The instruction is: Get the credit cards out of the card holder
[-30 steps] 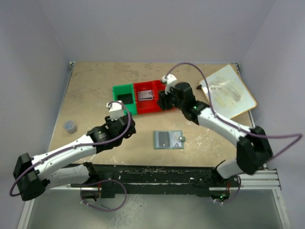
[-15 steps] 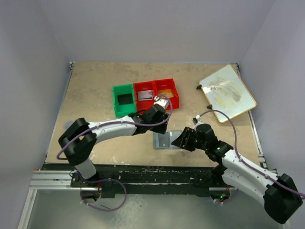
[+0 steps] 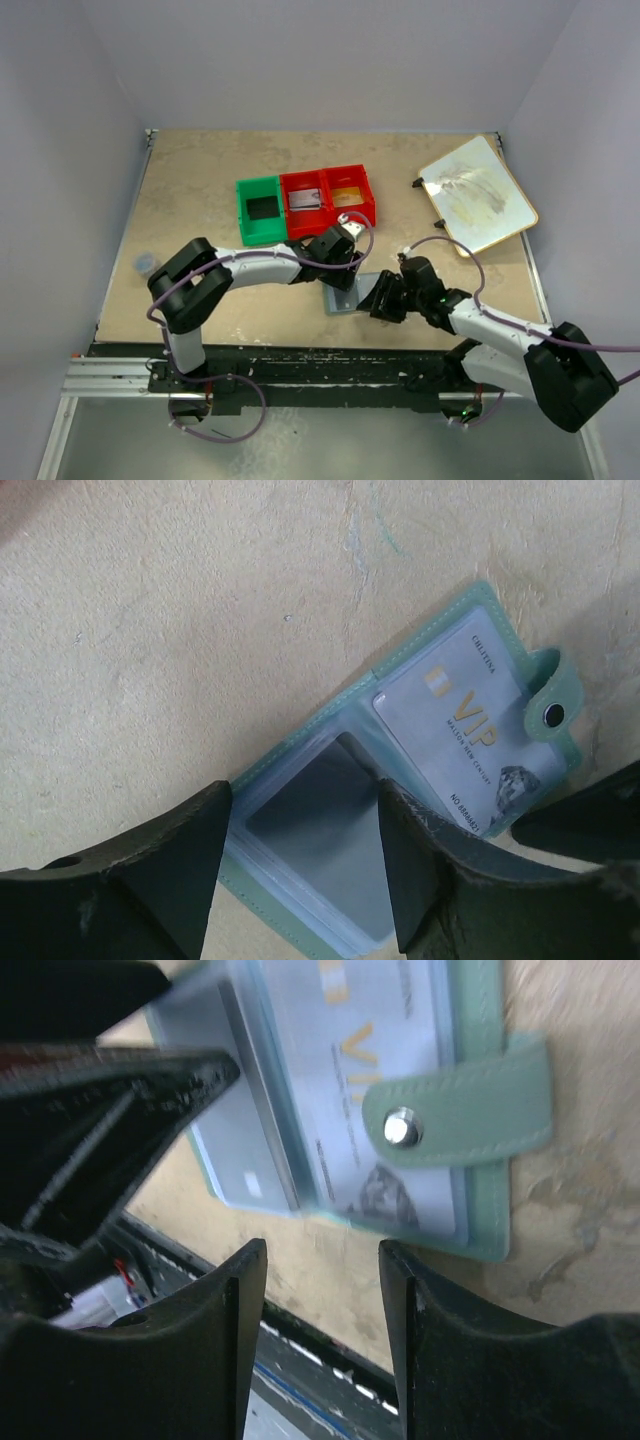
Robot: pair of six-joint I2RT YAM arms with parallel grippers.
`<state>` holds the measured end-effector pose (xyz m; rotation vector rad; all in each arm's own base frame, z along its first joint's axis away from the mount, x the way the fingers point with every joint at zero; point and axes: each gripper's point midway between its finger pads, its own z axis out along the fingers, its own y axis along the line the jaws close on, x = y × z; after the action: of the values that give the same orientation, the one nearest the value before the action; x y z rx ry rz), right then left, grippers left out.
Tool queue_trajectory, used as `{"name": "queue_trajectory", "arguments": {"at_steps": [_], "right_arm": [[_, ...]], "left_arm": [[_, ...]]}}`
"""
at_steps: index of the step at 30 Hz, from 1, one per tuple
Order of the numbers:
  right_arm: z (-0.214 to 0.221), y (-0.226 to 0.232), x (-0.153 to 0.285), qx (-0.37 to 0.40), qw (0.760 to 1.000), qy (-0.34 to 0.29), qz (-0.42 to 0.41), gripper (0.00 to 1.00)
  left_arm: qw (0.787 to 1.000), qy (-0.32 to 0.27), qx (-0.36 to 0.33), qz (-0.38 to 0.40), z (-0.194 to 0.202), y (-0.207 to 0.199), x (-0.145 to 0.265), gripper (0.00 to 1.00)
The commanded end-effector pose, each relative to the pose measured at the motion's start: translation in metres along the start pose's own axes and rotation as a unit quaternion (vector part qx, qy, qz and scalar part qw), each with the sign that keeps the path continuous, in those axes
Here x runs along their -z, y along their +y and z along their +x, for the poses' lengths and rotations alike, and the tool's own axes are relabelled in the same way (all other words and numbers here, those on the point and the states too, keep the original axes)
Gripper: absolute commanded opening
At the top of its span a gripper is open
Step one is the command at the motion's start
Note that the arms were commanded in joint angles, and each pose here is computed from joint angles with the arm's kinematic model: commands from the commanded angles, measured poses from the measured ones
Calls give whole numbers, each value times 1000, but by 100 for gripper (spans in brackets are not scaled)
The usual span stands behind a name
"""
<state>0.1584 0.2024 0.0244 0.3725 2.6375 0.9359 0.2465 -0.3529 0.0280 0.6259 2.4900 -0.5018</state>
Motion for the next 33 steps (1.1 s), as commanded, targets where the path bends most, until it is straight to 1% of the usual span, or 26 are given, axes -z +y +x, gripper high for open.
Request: {"name": "queue_trajectory", "arguments": {"at_steps": [1, 4, 6, 11, 17, 22, 23, 27, 30, 33], "right_arm": [[-33, -9, -7, -29, 998, -48, 2, 53], [-56, -11, -7, -32, 997, -66, -7, 53], [-68, -8, -9, -17, 997, -71, -4, 54], [-81, -3, -24, 43, 998, -32, 17, 57], [-101, 8, -35, 122, 992, -23, 15, 55], [-93, 27, -41, 176, 983, 16, -40, 53], [-84, 38, -45, 203, 976, 37, -67, 51], [-74, 49, -46, 249, 963, 56, -89, 51], [-81, 49, -36, 244, 967, 31, -67, 51], [-104, 41, -22, 204, 979, -28, 2, 54]], "left_arm": [[999, 2, 6, 33, 9, -12, -3, 56], [999, 4, 13, 45, 19, -18, 1, 54], [999, 1, 14, 50, 25, -23, 5, 54], [998, -8, 9, 69, 35, -50, 12, 52], [994, -24, 19, 106, 44, -92, 22, 50], [989, -34, 24, 142, 49, -114, 29, 50], [988, -29, 21, 148, 52, -119, 28, 50], [987, -37, 15, 156, 48, -129, 36, 50], [989, -47, 16, 139, 46, -119, 49, 50], [992, -73, 22, 99, 39, -96, 70, 50]]}}
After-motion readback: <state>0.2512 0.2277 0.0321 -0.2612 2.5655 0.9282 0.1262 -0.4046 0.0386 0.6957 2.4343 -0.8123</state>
